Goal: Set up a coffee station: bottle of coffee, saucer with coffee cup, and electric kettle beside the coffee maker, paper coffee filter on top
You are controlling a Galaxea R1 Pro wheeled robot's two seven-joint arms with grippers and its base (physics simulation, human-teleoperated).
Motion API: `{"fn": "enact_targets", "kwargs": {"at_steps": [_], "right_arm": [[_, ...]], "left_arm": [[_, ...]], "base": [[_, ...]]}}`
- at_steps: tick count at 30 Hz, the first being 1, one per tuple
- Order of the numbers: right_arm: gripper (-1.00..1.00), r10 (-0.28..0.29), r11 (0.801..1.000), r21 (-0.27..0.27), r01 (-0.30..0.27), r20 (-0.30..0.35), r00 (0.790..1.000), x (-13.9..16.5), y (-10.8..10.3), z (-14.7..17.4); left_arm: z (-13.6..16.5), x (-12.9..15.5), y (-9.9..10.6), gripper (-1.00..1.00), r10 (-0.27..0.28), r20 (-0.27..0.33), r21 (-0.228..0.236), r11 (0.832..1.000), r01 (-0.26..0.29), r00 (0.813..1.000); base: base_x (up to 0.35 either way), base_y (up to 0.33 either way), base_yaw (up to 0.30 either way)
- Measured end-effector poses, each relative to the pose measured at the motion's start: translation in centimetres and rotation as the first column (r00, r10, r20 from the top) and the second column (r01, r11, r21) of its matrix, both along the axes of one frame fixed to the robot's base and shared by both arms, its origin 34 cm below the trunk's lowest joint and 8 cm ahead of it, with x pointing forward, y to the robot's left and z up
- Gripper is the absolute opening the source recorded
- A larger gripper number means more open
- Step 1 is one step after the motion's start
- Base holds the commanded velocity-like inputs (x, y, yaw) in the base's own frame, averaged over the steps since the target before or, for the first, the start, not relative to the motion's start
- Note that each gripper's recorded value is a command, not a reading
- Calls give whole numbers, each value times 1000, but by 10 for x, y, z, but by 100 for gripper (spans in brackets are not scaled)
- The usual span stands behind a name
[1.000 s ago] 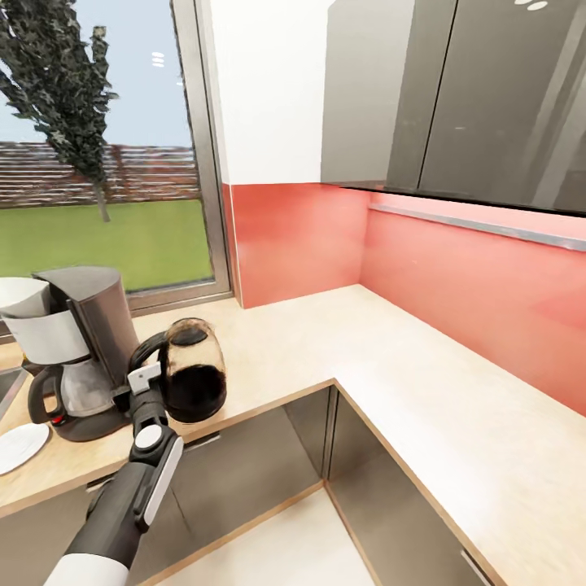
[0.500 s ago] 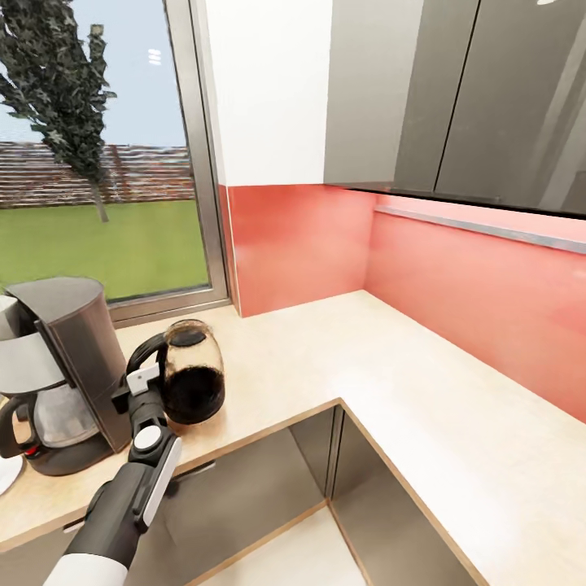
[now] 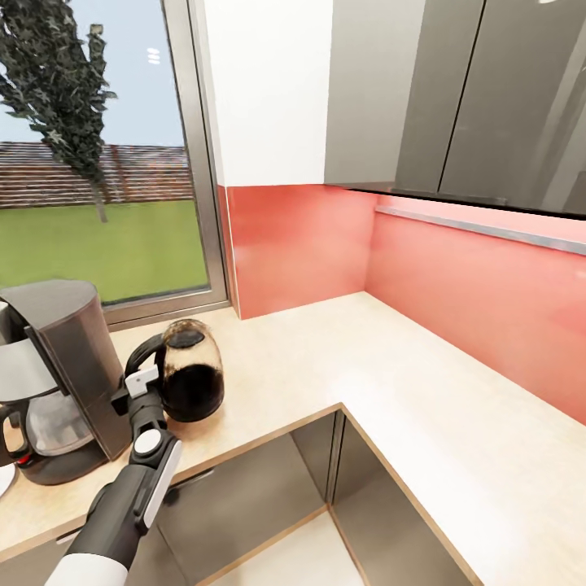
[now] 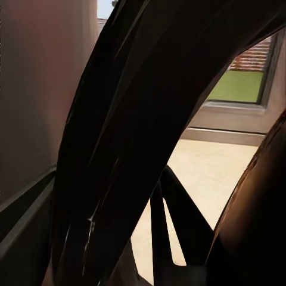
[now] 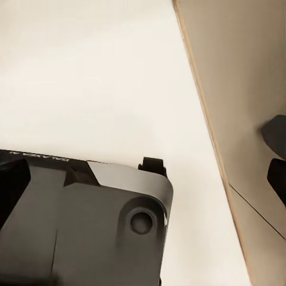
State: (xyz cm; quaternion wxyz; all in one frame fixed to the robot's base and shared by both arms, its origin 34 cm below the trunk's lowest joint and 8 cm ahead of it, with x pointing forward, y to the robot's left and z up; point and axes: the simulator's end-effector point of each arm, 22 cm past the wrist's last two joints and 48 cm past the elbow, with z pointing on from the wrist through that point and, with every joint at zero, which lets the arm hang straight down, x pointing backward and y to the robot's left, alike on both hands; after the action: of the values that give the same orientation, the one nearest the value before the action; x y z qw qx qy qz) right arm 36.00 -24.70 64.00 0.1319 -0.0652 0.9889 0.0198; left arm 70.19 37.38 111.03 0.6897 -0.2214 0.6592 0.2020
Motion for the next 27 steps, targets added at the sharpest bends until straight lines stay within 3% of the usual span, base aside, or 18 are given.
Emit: {"fn": "enact_targets", "kwargs": {"at_steps": [12, 15, 18, 23, 27], "right_arm": [[100, 0, 1000, 0, 0, 0, 1000, 0, 0, 0], [100, 1, 1000, 0, -1, 0, 1000, 0, 0, 0], [100, 4, 1000, 1, -4, 2, 1000, 1, 1, 0], [100, 5, 1000, 1, -5, 3, 1000, 1, 1, 0], [100, 5, 1000, 4, -5, 22, 1000, 5, 1, 2]], "left_arm": [[-22, -5, 12, -100, 32, -49, -3, 999, -32, 998], [-45, -9, 20, -100, 48, -93, -17, 999, -50, 995], [-44, -9, 22, -100, 53, -77, -13, 998, -54, 996], [-64, -12, 25, -100, 59, -88, -66, 996, -65, 994], [-65, -11, 22, -100, 54, -89, -66, 996, -60, 995]], "base": [[0, 0, 0], [0, 0, 0], [0, 0, 0], [0, 0, 0], [0, 0, 0]]}}
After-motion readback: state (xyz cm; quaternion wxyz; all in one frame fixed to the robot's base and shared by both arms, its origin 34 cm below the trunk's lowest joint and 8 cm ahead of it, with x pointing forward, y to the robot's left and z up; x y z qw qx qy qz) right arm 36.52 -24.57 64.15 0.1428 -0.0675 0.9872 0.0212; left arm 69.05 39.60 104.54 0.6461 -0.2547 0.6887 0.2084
